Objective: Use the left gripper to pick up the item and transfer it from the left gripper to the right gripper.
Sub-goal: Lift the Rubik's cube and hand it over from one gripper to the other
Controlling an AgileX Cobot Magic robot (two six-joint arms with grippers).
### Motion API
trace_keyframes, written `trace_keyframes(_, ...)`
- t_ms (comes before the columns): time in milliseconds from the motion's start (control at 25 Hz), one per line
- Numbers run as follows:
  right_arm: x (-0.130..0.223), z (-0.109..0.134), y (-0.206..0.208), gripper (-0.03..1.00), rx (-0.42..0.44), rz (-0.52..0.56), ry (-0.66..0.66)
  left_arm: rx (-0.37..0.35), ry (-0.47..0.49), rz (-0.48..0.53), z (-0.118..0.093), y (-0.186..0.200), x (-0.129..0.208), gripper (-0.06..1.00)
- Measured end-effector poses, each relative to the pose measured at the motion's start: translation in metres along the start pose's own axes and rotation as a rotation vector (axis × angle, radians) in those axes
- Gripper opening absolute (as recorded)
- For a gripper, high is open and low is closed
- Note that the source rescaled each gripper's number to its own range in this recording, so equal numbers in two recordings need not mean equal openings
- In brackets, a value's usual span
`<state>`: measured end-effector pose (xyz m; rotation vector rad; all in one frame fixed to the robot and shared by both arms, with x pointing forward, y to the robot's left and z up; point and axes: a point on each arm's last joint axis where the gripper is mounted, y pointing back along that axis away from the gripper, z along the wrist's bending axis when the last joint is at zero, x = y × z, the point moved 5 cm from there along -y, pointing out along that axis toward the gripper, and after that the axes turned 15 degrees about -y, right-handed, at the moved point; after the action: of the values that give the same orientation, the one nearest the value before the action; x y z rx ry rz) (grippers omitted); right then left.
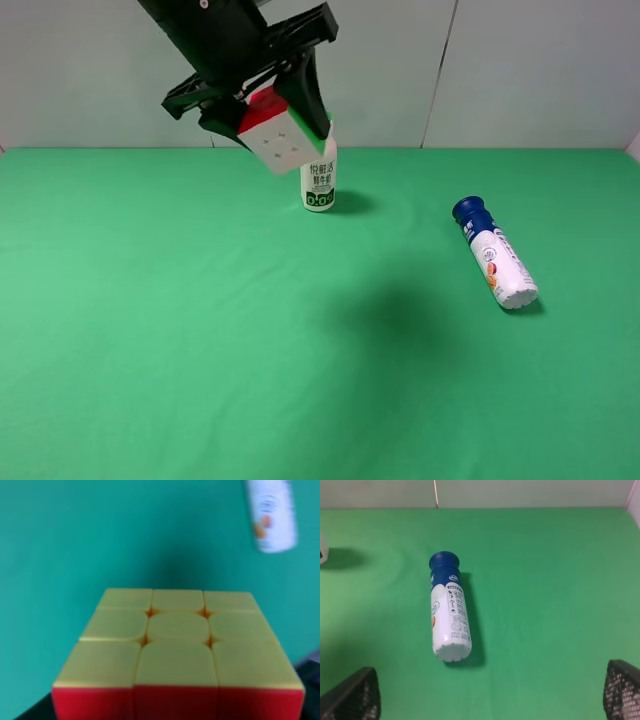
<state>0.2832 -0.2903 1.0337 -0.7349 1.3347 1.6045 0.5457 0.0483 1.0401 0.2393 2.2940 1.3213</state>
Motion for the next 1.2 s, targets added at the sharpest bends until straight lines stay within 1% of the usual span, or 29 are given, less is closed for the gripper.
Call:
trace_keyframes(120,0.0,0.0,0.0,1.0,0.0,0.0,0.0,0.036,-0.011,-0.005,-0.005,0.0,-0.001,0.0)
trace_keyframes(320,0.0,0.0,0.0,1.0,0.0,0.0,0.0,0.052,-0.036,-0.007,-0.007,0.0,-0.001,0.0)
trace_keyframes(560,0.0,0.0,-0.001,1.0,-0.001,0.008,-0.002,0.146,-0.06,-0.015,-0.02,0.0,-0.001,0.0)
trace_keyframes(760,0.0,0.007,-0.008,1.0,-0.038,0.066,-0.039,0.213,-0.068,0.015,-0.023,-0.01,0.009,0.0)
trace_keyframes(840,-0.003,0.013,-0.011,1.0,-0.072,0.082,-0.067,0.249,-0.068,0.031,-0.025,-0.015,0.015,0.0)
trace_keyframes(920,-0.01,0.021,-0.012,1.0,-0.123,0.077,-0.095,0.283,-0.072,0.036,-0.027,-0.019,0.019,0.0)
trace_keyframes(1120,-0.025,0.048,-0.017,1.0,-0.304,0.064,-0.165,0.368,-0.091,0.008,-0.036,-0.02,0.018,0.0)
trace_keyframes(1200,-0.031,0.057,-0.017,1.0,-0.368,0.052,-0.166,0.39,-0.09,-0.006,-0.038,-0.018,0.016,0.0)
